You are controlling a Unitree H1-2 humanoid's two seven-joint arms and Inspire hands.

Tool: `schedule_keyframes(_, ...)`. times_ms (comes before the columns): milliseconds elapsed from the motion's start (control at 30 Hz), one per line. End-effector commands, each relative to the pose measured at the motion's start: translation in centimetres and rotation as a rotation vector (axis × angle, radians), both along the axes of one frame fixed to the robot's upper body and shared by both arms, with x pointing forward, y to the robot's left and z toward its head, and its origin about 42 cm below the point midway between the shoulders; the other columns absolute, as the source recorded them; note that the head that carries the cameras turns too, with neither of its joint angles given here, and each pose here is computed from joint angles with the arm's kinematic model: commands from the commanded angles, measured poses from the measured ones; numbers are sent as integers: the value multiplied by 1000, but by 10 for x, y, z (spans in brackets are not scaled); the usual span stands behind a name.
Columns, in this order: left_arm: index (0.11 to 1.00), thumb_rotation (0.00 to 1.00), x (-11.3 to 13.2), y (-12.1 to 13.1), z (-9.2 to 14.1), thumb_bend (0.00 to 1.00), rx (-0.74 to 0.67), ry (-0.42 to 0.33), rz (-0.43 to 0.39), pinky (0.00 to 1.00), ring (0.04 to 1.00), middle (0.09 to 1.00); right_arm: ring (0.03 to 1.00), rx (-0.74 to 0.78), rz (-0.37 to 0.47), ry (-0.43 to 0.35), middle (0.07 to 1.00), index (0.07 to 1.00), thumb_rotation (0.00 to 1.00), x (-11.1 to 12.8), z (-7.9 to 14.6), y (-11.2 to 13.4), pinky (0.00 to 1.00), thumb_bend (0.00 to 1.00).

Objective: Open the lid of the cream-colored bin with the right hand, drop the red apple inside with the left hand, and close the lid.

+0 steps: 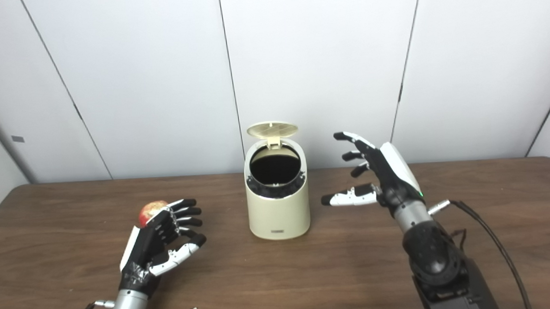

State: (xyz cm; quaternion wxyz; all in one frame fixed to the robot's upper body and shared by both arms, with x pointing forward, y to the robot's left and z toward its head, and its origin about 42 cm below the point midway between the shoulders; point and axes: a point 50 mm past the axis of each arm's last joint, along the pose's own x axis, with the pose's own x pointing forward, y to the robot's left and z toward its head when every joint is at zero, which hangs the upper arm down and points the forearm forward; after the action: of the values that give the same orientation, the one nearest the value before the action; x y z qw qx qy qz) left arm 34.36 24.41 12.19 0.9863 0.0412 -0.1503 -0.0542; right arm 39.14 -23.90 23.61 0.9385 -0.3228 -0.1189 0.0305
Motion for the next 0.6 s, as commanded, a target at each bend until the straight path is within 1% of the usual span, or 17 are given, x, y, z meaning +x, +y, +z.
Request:
schedule_keyframes(0,761,141,-7,-4,-14,690,-22,39,1,531,649,715,754,4,36,-121,851,834,190,-5,21,-3,587,753)
schedule_keyframes(100,761,138,-7,-4,-13,683,-24,36,-1,530,650,716,739,15,61,-106,840,844,222,-20,5,-8,566,756)
schedule_keyframes(133,759,140,-7,-4,-13,690,-23,36,-1,530,650,714,733,26,70,-102,839,848,216,-25,-1,-8,563,749)
schedule_keyframes(233,757,143,-8,-4,-12,694,-19,29,3,530,647,711,735,74,88,-93,837,845,151,-34,-17,-11,596,762)
schedule_keyframes(300,758,145,-8,-4,-10,686,-18,24,9,532,651,714,743,99,93,-85,845,849,146,-37,-26,-14,611,766)
schedule_keyframes(367,759,139,-9,-4,-5,676,-14,8,20,527,652,714,758,114,97,-62,862,859,143,-41,-34,-15,620,760)
schedule_keyframes(400,761,125,-9,-4,-2,670,-2,-9,30,524,647,711,769,119,99,-50,875,866,142,-42,-37,-16,613,757)
schedule_keyframes(433,758,91,-10,-4,4,665,18,-35,43,532,642,704,779,122,100,-42,885,872,136,-43,-39,-17,606,755)
schedule_keyframes(500,748,42,-11,-4,16,664,54,-97,69,539,634,695,780,125,100,-32,886,871,114,-45,-42,-19,612,756)
schedule_keyframes(567,735,40,-12,-1,33,659,97,-171,119,532,621,686,786,118,97,-25,887,870,112,-48,-45,-22,635,754)
